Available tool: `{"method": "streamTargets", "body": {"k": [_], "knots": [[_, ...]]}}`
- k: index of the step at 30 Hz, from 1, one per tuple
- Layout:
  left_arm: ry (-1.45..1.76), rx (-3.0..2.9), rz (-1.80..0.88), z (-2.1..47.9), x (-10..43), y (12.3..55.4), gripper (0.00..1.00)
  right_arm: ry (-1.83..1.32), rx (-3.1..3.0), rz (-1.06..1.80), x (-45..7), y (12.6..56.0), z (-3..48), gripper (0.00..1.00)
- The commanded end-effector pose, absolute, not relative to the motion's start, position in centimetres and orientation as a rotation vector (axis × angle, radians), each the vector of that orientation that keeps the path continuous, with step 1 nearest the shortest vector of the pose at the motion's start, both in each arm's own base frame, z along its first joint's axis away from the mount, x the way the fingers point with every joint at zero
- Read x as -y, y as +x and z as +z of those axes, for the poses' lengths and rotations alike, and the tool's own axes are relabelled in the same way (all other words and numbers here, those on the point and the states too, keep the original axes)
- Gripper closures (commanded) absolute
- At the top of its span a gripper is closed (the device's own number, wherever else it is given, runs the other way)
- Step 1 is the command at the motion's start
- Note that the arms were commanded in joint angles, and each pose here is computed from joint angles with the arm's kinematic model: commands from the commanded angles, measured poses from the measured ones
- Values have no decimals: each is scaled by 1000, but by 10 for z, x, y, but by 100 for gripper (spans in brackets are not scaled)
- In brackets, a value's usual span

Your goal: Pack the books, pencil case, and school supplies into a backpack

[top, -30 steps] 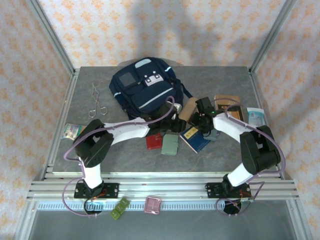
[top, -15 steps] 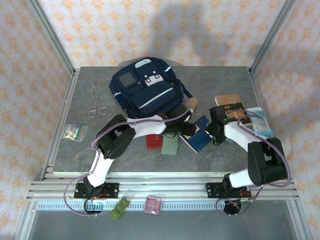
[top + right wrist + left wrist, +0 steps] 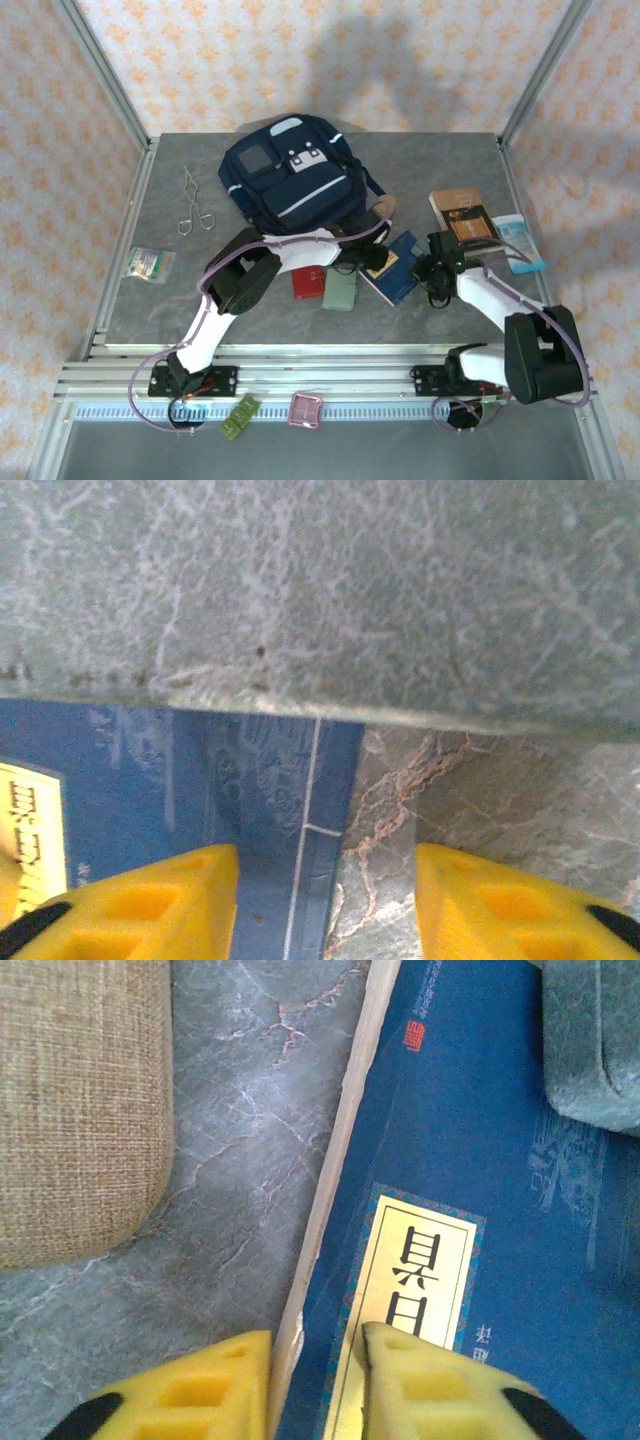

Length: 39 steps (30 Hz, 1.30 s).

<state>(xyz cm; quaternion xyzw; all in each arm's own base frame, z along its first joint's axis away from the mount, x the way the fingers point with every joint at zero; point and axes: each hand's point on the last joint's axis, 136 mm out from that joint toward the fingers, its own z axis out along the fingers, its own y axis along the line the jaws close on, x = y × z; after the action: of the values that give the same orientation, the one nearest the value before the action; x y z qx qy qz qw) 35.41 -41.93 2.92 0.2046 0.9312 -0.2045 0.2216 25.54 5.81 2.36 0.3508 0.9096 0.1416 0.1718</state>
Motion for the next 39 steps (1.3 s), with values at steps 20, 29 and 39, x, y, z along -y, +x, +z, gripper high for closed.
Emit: {"method": "streamTargets", "body": {"k": [20,29,39], "knots": [[629,-2714,-546,-17,406,324,86,678,-2138,1062,-116,279,124,55],[612,-2691,-593,-5,407,321,86,736,-2225,1106,-126,281,95,61],[617,-2709,-621,-13,410,318,87,669,-2087,1225,-132,284,122,58]]}}
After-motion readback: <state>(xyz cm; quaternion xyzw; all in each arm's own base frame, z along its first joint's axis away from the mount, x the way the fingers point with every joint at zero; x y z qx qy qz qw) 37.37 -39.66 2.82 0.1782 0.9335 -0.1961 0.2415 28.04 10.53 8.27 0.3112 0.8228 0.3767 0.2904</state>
